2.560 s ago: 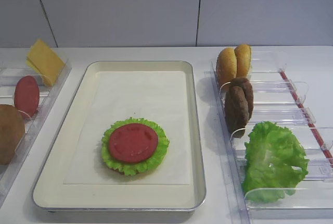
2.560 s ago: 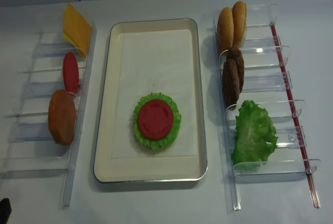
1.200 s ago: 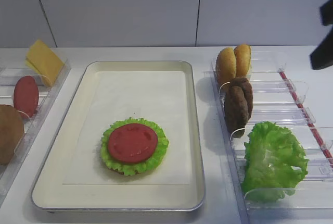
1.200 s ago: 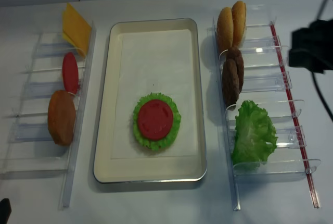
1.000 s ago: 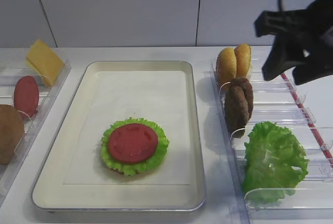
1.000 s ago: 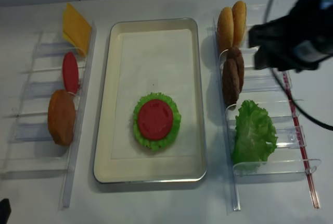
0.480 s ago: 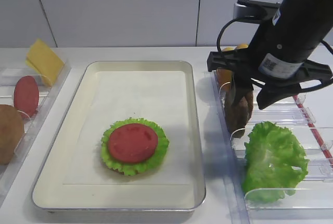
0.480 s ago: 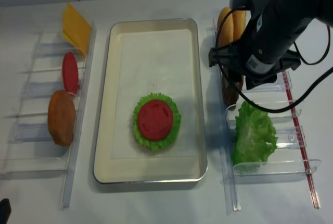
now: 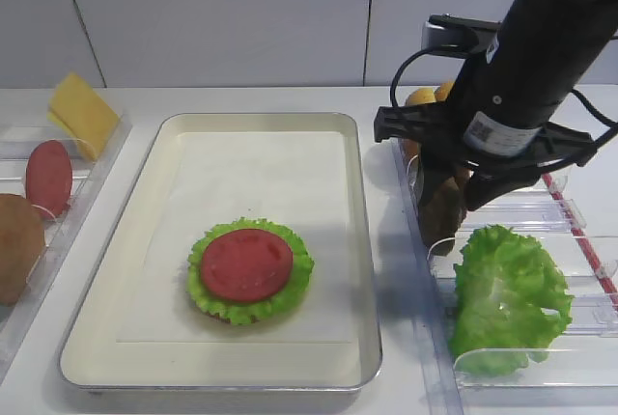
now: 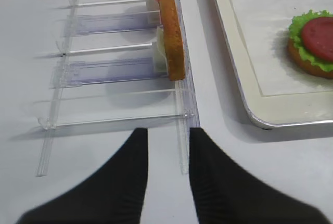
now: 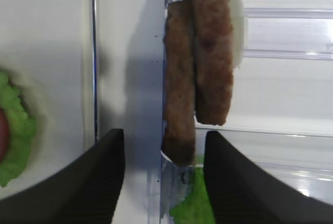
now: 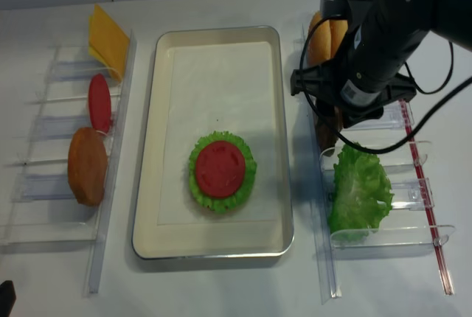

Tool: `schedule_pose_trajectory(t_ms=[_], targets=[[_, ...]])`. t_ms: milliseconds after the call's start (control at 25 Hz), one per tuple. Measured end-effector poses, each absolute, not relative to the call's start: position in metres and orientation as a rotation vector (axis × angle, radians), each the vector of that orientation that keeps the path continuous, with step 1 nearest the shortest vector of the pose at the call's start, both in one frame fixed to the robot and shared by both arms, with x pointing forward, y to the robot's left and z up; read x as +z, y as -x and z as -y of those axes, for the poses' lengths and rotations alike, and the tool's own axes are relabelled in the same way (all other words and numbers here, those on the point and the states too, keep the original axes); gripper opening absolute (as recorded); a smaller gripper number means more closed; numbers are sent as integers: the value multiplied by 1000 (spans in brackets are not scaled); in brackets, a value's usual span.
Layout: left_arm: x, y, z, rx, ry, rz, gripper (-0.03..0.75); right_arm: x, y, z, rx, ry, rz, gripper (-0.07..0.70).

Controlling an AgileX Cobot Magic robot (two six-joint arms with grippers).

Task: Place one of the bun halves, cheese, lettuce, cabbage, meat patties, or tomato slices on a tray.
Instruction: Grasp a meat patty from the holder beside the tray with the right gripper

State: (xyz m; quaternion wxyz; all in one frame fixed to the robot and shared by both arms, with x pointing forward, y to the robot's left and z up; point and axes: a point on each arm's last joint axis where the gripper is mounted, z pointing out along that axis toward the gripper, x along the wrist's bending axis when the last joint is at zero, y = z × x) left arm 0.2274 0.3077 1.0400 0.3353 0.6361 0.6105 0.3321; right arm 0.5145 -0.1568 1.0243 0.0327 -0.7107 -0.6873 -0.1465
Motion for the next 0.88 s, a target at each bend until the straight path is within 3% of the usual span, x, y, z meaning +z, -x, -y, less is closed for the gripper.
schedule_pose_trajectory(t_ms=[640, 880], targets=[[1040, -227, -308, 866, -1659, -1593, 210, 1013, -521, 153, -423, 2190, 2094, 306], [1040, -227, -308, 866, -1659, -1593, 210, 1012, -521, 153, -418, 2190, 2098, 185]])
